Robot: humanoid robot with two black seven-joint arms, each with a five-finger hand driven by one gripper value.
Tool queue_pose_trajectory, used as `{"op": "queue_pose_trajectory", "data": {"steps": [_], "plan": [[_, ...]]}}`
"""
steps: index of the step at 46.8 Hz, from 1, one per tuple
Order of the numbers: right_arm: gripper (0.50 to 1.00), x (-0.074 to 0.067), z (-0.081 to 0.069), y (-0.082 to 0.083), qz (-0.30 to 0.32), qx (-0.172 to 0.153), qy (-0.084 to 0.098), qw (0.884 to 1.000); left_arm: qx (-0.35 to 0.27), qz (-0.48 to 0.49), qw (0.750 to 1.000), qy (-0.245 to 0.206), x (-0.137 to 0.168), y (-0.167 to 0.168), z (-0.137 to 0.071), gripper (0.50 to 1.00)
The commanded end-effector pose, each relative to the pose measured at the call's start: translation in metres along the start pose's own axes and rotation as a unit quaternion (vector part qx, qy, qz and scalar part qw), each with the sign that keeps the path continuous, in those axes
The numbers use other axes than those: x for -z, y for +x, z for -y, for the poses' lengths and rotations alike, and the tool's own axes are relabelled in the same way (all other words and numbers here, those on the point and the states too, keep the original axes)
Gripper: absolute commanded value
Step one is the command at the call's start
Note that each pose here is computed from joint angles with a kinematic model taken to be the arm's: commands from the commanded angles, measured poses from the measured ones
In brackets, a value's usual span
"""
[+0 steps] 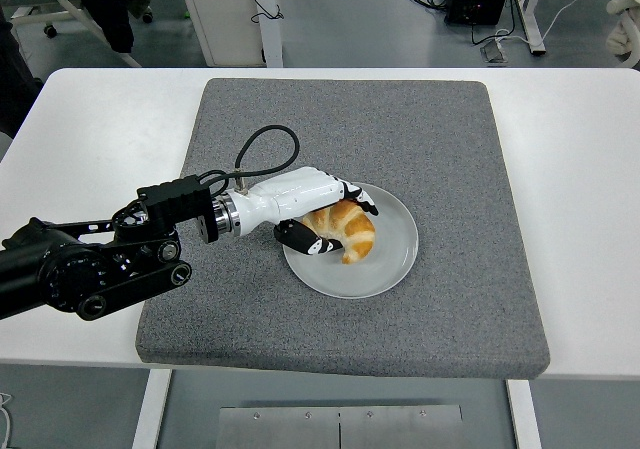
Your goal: Place the bread on the plate
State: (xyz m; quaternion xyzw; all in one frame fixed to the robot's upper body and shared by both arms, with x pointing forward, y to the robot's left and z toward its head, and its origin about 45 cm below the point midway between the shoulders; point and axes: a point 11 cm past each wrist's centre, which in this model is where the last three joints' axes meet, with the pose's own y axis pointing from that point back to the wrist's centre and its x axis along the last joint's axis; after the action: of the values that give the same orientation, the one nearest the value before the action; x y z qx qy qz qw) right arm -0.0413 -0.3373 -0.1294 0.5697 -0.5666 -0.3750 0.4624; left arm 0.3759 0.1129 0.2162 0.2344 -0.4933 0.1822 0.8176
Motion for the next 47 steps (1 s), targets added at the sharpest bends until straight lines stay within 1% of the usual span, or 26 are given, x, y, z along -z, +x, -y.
{"op": "queue_pose_trajectory", "data": {"steps": [1,11,17,27,32,34,36,39,40,43,47], "plan": [[1.000,0.000,0.000,0.000,0.000,0.000,0.000,1.000,0.000,0.000,1.000,0.000,0.000,0.000,0.000,0.666],[1.000,-0.001,0.000,0.000,0.000,0.000,-0.001,1.000,0.003,-0.005,1.000,0.002,0.001,-0.005,-0.001,0.671],[1.000,0.000,0.000,0.000,0.000,0.000,0.000,1.000,0.018,-0.009,1.000,-0.003,-0.003,-0.018,0.001,0.674],[1.000,0.000,0.000,0.000,0.000,0.000,0.000,1.000,0.018,-0.009,1.000,-0.001,-0.002,-0.019,0.001,0.677],[1.000,0.000,0.000,0.000,0.000,0.000,0.000,1.000,0.017,-0.009,1.000,-0.002,-0.003,-0.018,0.001,0.695],[1.000,0.000,0.000,0.000,0.000,0.000,0.000,1.000,0.017,-0.010,1.000,-0.002,-0.003,-0.018,0.001,0.708],[1.000,0.000,0.000,0.000,0.000,0.000,0.000,1.000,0.017,-0.010,1.000,-0.002,-0.003,-0.018,0.001,0.742],[1.000,0.000,0.000,0.000,0.000,0.000,0.000,1.000,0.015,-0.014,1.000,-0.001,-0.003,-0.016,0.002,0.849],[1.000,0.000,0.000,0.000,0.000,0.000,0.000,1.000,0.013,-0.015,1.000,-0.001,-0.003,-0.015,0.002,0.872],[1.000,0.000,0.000,0.000,0.000,0.000,0.000,1.000,0.011,-0.016,1.000,-0.001,-0.003,-0.014,0.002,0.899],[1.000,0.000,0.000,0.000,0.000,0.000,0.000,1.000,0.011,-0.015,1.000,-0.002,-0.002,-0.013,0.002,0.924]]}}
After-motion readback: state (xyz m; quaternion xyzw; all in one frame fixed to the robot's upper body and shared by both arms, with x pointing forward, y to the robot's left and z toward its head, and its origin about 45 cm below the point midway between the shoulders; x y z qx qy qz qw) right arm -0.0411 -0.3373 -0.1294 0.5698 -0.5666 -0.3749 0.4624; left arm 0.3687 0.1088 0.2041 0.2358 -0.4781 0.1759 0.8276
